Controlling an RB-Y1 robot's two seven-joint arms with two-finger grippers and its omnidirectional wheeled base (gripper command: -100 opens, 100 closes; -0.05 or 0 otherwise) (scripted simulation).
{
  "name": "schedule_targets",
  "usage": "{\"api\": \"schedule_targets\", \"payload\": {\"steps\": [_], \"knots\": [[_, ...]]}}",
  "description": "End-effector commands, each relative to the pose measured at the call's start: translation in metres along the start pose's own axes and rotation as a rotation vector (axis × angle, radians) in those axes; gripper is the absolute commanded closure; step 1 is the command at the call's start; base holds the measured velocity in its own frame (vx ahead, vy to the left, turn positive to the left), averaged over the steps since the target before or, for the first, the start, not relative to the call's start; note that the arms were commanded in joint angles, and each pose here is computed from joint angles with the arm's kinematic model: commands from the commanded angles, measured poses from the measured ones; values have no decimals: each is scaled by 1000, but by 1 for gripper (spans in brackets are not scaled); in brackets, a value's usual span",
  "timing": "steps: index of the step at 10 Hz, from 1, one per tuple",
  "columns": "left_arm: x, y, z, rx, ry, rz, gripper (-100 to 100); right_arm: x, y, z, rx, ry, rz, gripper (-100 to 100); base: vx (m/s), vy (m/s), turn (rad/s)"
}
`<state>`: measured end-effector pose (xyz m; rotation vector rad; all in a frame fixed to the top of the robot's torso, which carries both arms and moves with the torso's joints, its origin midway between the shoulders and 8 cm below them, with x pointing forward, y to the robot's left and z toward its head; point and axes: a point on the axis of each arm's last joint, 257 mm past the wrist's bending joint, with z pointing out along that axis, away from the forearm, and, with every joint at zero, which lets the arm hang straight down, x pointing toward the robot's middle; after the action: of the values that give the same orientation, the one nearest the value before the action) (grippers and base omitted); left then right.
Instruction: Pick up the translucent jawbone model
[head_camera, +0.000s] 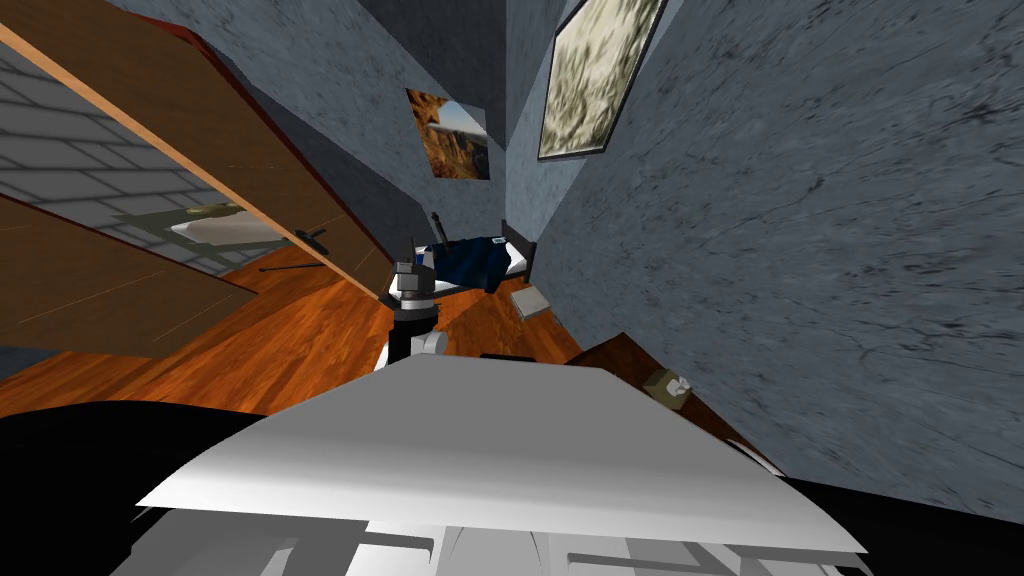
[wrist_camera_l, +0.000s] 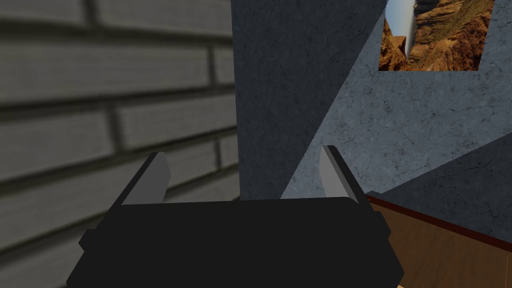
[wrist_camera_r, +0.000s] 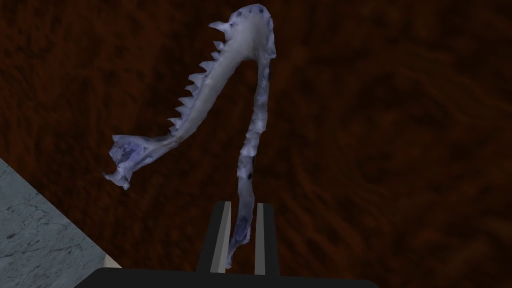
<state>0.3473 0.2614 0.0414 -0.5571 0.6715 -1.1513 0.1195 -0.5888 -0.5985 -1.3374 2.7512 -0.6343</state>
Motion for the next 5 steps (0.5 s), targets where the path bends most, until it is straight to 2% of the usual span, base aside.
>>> {"api": "schedule_targets", "payload": {"steps": [1,5], "knots": [[0,0,0,0,0,0,0,2,-3,-2,4,-6,-15,100,46,13,-131],[0,0,0,0,0,0,0,7,-6,-9,11,-20,-52,100,73,32,-119]]}}
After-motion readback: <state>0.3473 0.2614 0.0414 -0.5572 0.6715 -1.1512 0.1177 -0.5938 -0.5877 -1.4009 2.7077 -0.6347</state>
